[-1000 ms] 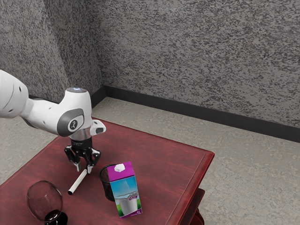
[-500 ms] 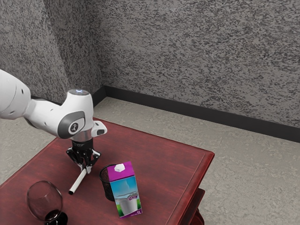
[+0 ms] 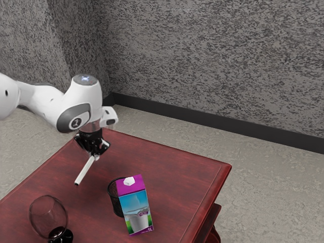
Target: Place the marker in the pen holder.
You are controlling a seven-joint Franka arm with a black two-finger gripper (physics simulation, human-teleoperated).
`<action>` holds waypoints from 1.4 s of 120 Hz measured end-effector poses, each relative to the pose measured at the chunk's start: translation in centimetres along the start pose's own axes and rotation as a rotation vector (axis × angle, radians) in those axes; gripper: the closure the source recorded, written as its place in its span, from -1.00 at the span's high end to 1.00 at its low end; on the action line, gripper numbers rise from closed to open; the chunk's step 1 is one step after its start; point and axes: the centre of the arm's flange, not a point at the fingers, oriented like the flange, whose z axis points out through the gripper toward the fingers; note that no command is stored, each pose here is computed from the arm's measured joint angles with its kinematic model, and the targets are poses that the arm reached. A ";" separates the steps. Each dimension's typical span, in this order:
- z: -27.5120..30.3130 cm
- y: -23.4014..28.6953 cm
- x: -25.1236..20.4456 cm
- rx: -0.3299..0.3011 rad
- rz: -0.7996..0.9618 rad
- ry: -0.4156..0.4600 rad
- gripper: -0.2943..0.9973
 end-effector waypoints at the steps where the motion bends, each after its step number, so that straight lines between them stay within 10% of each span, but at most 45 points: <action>1: -0.2 0.1 0.0 0.002 0.004 0.007 -0.67; 54: -15.5 8.1 -3.0 0.048 0.230 0.447 -0.67; 108: -15.4 13.1 -13.8 0.039 0.172 0.501 -0.67; 168: -14.3 14.5 -15.2 -0.001 -0.016 0.484 -0.67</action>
